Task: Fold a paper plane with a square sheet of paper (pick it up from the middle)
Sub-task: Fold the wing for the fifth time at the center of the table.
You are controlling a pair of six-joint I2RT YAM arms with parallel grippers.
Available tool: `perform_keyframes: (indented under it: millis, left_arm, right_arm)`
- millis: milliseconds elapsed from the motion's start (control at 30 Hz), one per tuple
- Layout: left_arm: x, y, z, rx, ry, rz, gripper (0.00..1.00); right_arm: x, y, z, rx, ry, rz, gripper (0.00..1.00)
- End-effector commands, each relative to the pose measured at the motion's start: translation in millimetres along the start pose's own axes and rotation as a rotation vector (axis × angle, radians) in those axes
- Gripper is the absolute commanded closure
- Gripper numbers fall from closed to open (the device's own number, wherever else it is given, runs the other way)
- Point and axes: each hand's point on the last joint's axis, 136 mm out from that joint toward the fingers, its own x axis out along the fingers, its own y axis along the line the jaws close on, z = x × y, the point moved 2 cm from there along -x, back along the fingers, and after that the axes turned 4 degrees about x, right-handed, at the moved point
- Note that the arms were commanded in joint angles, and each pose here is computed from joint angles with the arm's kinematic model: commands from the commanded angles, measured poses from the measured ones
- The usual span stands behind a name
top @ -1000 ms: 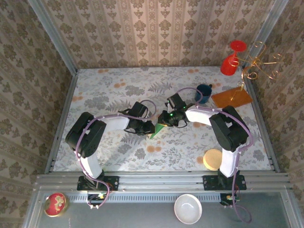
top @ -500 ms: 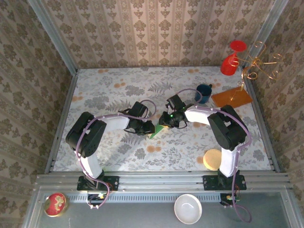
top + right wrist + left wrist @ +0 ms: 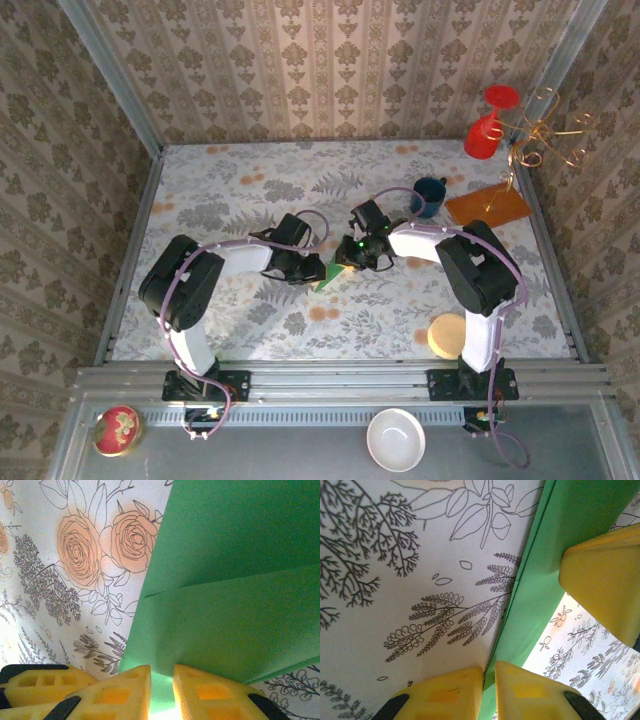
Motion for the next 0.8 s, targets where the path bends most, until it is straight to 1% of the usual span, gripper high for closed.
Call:
perform_keyframes:
  millis: [0, 133, 233, 333, 433, 533, 633, 767]
  left_arm:
    - [22, 30, -34, -0.046, 0.111, 0.108, 0.83]
    - [9, 21, -24, -0.033, 0.066, 0.094, 0.83]
    - [-13, 11, -9, -0.024, -0.016, 0.088, 0.80]
    - [-38, 1, 6, -0.006, -0.111, 0.084, 0.75]
    - [-53, -12, 16, 0.031, -0.171, 0.058, 0.75]
    - [-51, -28, 18, 0.086, -0.172, 0.005, 0.79]
    - [-38, -43, 15, 0.133, -0.126, -0.012, 0.83]
    - [-22, -46, 15, 0.127, -0.086, -0.012, 0.89]
  right_arm:
    - [14, -33, -14, 0.032, 0.057, -0.113, 0.77]
    - [18, -45, -20, 0.033, 0.078, -0.143, 0.78]
    - [17, -48, -22, 0.013, 0.089, -0.141, 0.78]
    - [18, -41, -24, -0.037, 0.113, -0.110, 0.79]
    - [19, -36, -24, -0.078, 0.137, -0.081, 0.79]
    - [21, -31, -23, -0.092, 0.153, -0.057, 0.81]
    - [22, -31, -23, -0.091, 0.156, -0.054, 0.83]
    - [22, -34, -23, -0.083, 0.155, -0.059, 0.85]
